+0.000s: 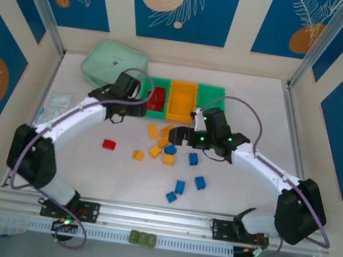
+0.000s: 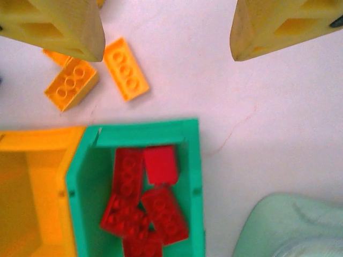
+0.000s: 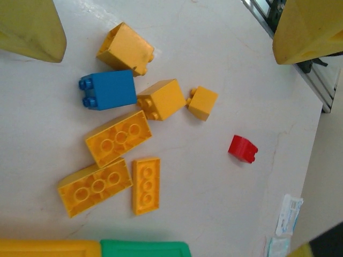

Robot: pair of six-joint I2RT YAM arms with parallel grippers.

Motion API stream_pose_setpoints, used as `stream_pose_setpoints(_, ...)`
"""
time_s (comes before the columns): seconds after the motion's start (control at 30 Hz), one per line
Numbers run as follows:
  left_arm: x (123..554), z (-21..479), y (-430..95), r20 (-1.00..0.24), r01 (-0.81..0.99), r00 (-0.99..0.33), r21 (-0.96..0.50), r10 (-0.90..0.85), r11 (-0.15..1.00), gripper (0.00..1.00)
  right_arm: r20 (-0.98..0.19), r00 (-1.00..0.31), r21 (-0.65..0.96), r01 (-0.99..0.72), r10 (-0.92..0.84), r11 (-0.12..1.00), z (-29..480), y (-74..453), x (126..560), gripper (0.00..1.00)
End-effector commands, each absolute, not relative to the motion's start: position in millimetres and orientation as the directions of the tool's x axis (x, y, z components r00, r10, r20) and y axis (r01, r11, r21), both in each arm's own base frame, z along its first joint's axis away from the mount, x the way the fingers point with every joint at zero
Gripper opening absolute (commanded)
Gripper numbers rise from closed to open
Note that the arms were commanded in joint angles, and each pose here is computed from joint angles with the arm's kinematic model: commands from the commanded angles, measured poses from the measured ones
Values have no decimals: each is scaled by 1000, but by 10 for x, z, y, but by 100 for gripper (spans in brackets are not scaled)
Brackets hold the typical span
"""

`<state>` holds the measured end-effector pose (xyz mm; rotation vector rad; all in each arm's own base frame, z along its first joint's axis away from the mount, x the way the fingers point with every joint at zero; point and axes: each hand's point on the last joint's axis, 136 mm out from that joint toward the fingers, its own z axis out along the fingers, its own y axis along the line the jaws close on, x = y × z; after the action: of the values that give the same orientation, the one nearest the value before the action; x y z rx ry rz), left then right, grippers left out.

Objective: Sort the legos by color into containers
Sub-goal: Place the lego in the container, then pick up the lego from the middle-left of the table.

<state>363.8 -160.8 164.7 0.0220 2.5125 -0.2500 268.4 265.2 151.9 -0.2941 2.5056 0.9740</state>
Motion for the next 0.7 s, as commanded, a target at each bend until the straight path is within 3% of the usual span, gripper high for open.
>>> stream_pose_setpoints(0.0, 3351, 1530, -1362, -538, -9, -838, -147, -88, 989, 64, -450, -891, 599, -353, -63, 719, 1455, 2763, 2568, 99)
stream_pose_setpoints(0.33, 2592, 920, -889, -402, -229, -881, -99, -249, 968, 74, -427, -898, 599, -365, -101, 713, 1225, 2982, 2348, 99)
stream_pose_setpoints(0.67, 2538, 459, -895, -339, -326, -875, -115, -346, 938, 78, -430, -897, 567, -356, -102, 743, 1189, 2935, 2421, 99)
